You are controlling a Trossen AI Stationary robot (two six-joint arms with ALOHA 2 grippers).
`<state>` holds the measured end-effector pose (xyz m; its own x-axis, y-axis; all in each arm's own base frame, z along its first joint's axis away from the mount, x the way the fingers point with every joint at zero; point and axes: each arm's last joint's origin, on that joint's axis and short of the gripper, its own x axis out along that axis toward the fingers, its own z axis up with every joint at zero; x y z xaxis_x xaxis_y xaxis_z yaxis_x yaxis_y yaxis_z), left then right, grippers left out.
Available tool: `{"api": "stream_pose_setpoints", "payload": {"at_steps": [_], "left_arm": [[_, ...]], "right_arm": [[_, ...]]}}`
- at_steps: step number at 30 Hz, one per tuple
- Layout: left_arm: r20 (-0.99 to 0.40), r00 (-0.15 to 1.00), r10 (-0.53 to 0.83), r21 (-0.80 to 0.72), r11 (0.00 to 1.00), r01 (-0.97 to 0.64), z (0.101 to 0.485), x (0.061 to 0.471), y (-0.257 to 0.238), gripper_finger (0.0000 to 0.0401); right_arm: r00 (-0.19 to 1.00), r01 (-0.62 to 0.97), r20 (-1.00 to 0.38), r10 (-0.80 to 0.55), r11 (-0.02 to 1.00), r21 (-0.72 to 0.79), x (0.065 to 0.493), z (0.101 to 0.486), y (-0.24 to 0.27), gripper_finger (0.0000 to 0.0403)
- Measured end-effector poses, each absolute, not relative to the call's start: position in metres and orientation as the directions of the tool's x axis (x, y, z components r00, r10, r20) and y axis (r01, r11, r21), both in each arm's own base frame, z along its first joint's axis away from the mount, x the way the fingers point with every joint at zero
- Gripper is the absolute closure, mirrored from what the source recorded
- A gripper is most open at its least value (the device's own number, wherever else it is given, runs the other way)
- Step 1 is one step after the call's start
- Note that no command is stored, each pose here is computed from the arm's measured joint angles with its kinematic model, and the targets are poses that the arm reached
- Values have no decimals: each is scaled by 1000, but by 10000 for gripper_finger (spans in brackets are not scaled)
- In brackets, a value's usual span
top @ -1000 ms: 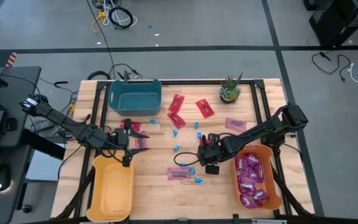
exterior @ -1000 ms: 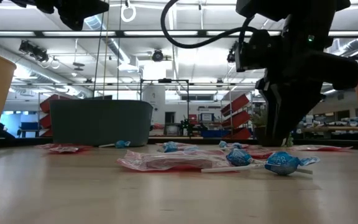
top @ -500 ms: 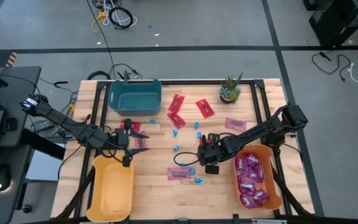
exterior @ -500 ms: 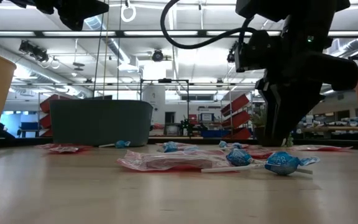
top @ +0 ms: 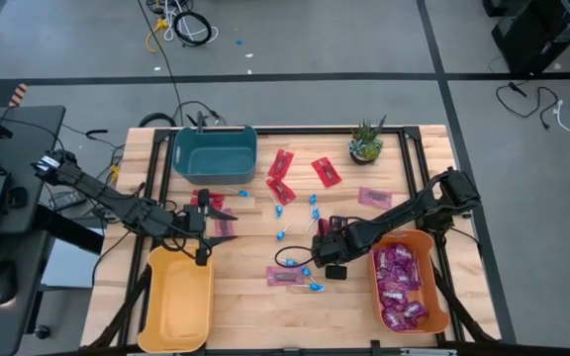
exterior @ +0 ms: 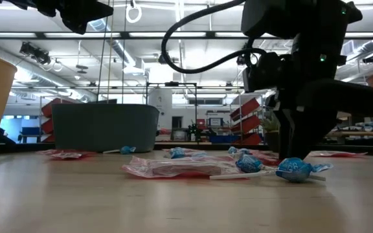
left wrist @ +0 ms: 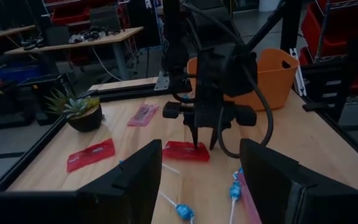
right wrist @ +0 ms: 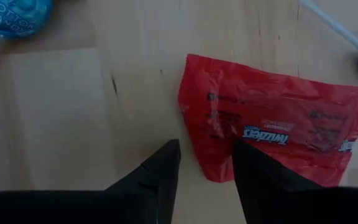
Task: Sort candy
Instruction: Put the red candy into the yellow bin
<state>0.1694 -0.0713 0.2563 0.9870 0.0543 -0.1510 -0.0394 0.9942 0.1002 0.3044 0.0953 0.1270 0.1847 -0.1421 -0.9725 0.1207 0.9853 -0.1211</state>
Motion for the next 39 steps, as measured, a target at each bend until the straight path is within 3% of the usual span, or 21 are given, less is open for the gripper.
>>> {"api": "stream_pose_setpoints", "payload": {"at_steps": [10, 20, 30, 39], "left_arm": [[-151, 987, 58, 99, 994, -44, 256, 169, -71, 183], [-151, 987, 59, 99, 994, -44, 256, 169, -71, 183], [-150, 987, 59, 98, 994, -45, 256, 169, -71, 183], [-148, 987, 60, 97, 994, -46, 257, 169, -71, 183]], "right_arm": [[183, 119, -974, -136, 986, -115, 304, 126, 96, 302], [181, 114, -976, -124, 988, -105, 305, 125, 96, 394], [211, 120, -973, -94, 990, -70, 298, 144, 93, 403], [496, 111, -868, -3, 992, 60, 293, 210, 92, 403]]}}
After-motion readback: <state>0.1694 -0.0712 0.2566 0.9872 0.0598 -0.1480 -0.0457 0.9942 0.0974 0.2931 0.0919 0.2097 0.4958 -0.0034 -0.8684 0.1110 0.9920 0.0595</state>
